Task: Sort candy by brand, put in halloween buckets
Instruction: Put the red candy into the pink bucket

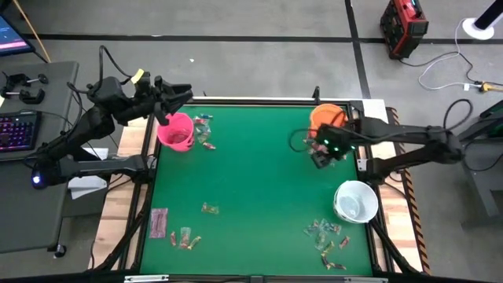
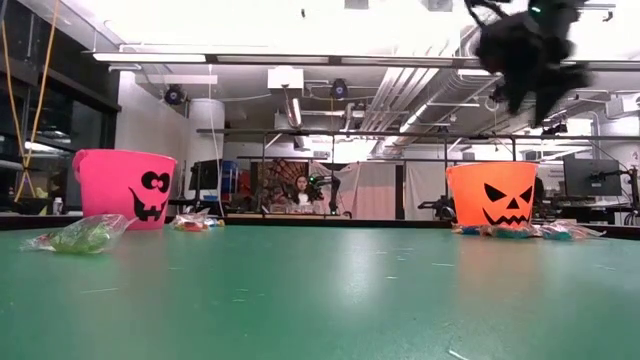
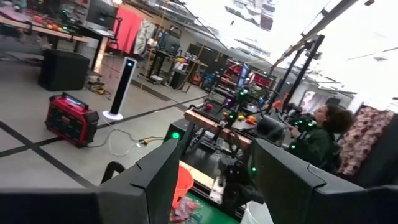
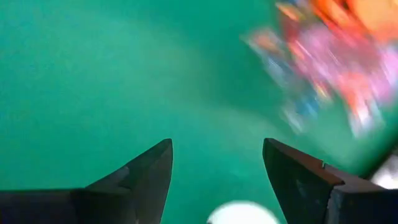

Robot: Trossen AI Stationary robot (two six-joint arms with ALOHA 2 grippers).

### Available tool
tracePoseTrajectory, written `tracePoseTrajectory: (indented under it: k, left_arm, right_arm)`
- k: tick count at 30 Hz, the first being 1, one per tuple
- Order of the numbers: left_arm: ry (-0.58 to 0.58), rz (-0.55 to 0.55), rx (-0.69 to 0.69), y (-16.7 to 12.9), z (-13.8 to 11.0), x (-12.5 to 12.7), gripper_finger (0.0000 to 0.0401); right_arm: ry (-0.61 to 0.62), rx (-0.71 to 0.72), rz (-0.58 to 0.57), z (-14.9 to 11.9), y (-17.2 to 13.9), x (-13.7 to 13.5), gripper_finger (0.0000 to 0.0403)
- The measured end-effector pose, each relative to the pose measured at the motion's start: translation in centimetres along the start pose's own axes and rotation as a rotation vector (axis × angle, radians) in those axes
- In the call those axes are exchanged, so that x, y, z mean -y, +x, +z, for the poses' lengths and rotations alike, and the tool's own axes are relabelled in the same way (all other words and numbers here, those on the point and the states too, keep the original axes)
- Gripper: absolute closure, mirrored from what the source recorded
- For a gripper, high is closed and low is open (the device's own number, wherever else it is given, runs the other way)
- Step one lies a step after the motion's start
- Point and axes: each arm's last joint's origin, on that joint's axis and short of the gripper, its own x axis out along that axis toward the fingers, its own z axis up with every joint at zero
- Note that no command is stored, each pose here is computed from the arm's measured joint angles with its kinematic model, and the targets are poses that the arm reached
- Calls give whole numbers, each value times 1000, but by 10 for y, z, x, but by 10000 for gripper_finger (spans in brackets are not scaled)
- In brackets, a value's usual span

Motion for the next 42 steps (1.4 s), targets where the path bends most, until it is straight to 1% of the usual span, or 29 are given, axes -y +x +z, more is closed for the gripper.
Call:
tracePoseTrajectory:
  k: [2, 5, 12, 17, 20, 24, 30, 38, 42]
  left_arm:
    - [0, 15, 7, 0, 0, 0, 208]
    - [0, 21, 10, 0, 0, -1, 208]
    - [0, 29, 13, 0, 0, -1, 208]
    - [0, 31, 14, 0, 0, -1, 208]
    - [12, 32, 13, 0, 0, -1, 208]
    - [33, 33, 13, 0, 0, -1, 208]
    - [32, 33, 13, 0, 0, -1, 208]
    - [28, 33, 14, 0, 0, -1, 208]
    - [28, 33, 14, 0, 0, -1, 208]
  right_arm:
    - [73, -12, -81, -10, 7, 11, 161]
    - [133, -14, -198, -16, 19, 25, 161]
    - [224, 98, -318, -7, 54, 39, 161]
    - [280, 112, -330, -6, 78, 47, 165]
    - [332, 172, -335, -5, 89, 51, 176]
    - [356, 253, -338, -2, 97, 54, 189]
    - [414, 306, -349, 3, 107, 58, 198]
    - [418, 293, -360, 13, 126, 57, 199]
    - [383, 286, -357, 17, 135, 54, 199]
